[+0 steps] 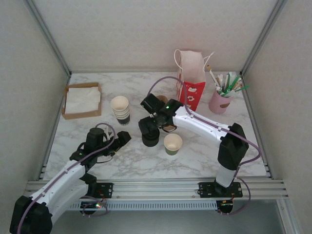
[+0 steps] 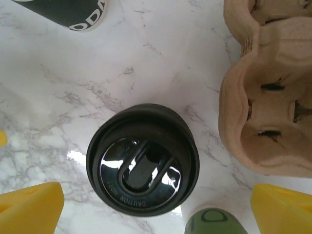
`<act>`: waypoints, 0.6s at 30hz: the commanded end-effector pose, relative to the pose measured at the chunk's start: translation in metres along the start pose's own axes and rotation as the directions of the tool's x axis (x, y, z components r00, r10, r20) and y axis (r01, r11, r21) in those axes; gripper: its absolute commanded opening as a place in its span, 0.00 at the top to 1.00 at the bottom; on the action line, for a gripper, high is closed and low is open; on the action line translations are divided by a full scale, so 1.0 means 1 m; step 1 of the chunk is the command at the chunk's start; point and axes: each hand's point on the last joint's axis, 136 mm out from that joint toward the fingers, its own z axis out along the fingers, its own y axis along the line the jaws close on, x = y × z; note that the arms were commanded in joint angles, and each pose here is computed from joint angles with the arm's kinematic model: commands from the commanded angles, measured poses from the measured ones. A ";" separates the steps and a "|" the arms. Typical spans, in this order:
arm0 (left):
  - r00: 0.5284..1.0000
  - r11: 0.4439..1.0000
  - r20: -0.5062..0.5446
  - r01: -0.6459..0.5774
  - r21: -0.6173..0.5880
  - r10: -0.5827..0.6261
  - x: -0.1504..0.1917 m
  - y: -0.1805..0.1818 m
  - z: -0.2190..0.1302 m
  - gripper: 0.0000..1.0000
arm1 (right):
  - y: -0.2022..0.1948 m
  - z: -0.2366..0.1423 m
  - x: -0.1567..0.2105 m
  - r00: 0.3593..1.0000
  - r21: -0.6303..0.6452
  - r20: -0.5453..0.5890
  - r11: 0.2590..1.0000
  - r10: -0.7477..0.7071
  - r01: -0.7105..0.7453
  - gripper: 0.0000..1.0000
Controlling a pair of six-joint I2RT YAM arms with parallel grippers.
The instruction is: Pack the takeout coffee
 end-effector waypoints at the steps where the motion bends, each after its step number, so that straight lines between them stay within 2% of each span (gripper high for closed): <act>1: 1.000 0.998 -0.015 0.008 0.064 -0.007 -0.001 -0.010 0.001 0.06 | 0.004 0.006 0.002 0.999 0.025 -0.035 1.000 0.006 -0.005 0.01; 3: 1.000 0.998 -0.021 0.011 0.069 -0.009 -0.001 -0.011 0.002 0.12 | 0.009 0.012 0.003 0.998 0.007 -0.056 1.000 0.005 -0.005 0.02; 6: 1.000 0.996 -0.016 0.008 0.090 -0.007 -0.002 -0.016 0.001 0.15 | 0.012 0.018 0.004 0.997 -0.001 -0.075 1.000 0.014 -0.014 0.07; 11: 0.998 0.997 -0.062 0.021 0.080 -0.016 0.004 -0.010 0.006 0.22 | 0.009 0.026 0.009 0.994 0.023 -0.101 0.999 0.030 -0.028 0.08; 18: 0.995 0.996 -0.094 0.021 0.088 -0.012 0.009 -0.010 0.010 0.24 | 0.012 0.030 0.015 0.993 -0.002 -0.117 1.000 0.028 -0.029 0.11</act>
